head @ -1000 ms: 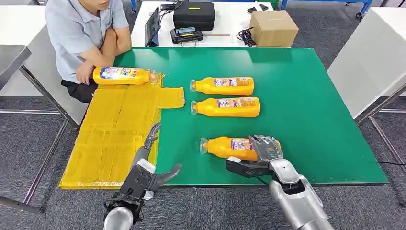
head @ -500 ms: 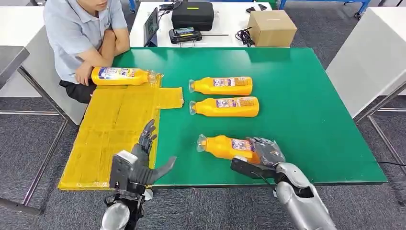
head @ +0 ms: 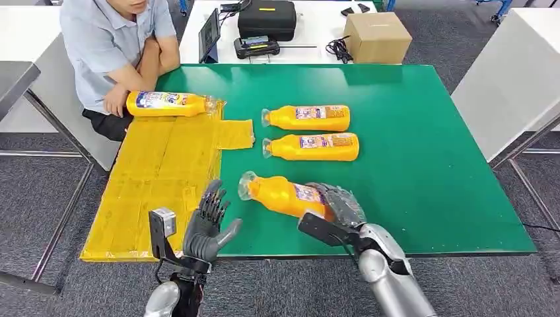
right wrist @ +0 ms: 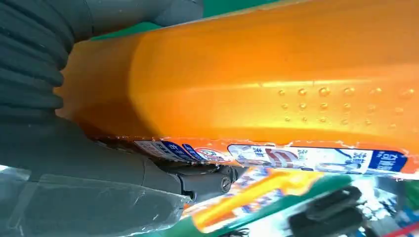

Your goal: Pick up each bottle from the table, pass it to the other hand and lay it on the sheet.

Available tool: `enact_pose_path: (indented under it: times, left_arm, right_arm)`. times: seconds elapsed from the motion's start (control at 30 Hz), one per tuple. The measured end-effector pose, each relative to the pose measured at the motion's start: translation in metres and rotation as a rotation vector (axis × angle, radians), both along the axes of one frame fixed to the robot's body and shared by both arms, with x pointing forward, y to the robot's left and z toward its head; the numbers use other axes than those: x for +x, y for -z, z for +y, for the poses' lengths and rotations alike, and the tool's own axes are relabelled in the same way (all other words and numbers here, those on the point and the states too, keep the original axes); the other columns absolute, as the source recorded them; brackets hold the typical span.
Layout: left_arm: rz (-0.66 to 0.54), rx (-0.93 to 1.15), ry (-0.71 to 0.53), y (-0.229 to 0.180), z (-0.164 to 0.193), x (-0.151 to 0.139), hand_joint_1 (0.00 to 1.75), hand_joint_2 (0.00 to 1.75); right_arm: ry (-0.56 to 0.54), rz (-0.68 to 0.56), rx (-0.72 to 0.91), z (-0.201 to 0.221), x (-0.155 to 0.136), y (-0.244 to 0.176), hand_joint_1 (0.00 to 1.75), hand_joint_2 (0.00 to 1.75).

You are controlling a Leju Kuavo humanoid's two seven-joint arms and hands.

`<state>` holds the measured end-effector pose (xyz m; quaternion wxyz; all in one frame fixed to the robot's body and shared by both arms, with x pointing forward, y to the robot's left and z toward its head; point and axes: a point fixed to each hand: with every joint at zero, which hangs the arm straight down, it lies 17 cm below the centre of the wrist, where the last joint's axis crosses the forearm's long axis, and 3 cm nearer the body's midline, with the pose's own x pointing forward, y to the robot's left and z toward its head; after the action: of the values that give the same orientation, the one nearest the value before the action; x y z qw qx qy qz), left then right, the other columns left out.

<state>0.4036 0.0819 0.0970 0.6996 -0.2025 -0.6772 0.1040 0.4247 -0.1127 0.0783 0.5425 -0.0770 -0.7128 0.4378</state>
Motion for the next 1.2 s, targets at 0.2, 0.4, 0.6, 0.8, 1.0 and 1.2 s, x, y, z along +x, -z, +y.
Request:
enact_pose_path:
  times: [0.2,0.4,0.6,0.8,1.0,1.2]
  left_arm:
    - [0.024,-0.001,0.003,0.01,-0.001,-0.001,0.0,1.75]
    - [0.038,-0.051,0.015,0.013,-0.004,-0.002,0.0,1.75]
    - [0.02,-0.078,0.037,0.01,-0.011,-0.003,0.0,1.75]
    - [-0.022,0.01,-0.025,0.0,-0.001,0.012,0.0,1.75]
    - [-0.093,0.192,-0.115,-0.01,0.014,0.023,0.0,1.75]
    - [-0.131,0.194,-0.129,-0.019,0.018,0.027,0.0,1.75]
  right_arm:
    - [-0.004,-0.011,0.029,0.01,0.002,-0.01,1.75,1.75]
    - [-0.023,-0.028,0.089,0.023,0.002,-0.024,1.75,1.75]
    - [-0.042,-0.057,0.157,0.051,0.006,-0.05,1.75,1.75]
    - [-0.094,-0.053,0.222,0.091,-0.009,-0.059,1.75,1.75]
    - [-0.13,-0.025,0.249,0.118,-0.022,-0.057,1.75,1.75]
    - [-0.148,-0.012,0.264,0.131,-0.026,-0.058,1.75,1.75]
